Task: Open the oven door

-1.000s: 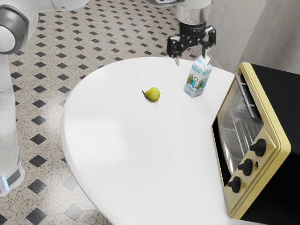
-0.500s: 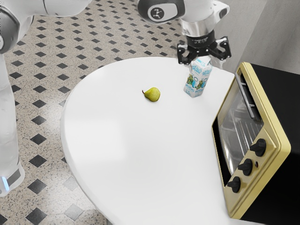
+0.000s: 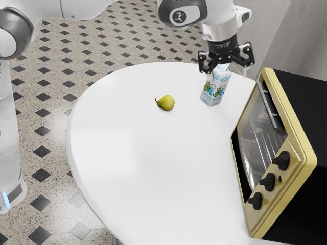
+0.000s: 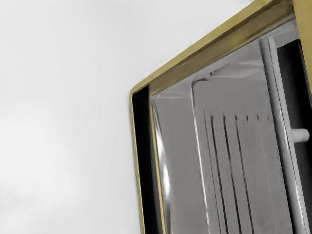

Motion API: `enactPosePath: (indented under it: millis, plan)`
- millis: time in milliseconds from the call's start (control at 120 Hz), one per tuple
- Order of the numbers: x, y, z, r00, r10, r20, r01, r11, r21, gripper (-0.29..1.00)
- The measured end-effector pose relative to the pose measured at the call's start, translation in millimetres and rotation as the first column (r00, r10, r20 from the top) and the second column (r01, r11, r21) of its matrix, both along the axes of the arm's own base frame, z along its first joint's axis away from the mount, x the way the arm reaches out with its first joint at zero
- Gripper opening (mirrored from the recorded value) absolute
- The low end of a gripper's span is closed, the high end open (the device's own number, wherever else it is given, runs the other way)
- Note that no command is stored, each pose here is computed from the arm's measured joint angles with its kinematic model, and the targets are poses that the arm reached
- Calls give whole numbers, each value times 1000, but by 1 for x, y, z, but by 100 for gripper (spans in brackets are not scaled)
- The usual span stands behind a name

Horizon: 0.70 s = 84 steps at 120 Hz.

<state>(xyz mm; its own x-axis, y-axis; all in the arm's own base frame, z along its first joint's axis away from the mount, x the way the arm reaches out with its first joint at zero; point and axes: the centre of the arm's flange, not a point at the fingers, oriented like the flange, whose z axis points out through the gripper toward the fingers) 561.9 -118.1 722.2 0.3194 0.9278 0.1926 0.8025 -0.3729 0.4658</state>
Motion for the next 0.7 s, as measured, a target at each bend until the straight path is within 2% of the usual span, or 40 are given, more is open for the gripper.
enactPosePath:
  millis: [325, 567, 700]
  plan:
    - [37, 61, -10, 998, 68, 13, -68, 998, -15, 70]
    - [33, -9, -5, 997, -64, 54, 64, 998, -9, 70]
    - [22, -12, 1, 995, -70, 68, 70, 998, 1, 70]
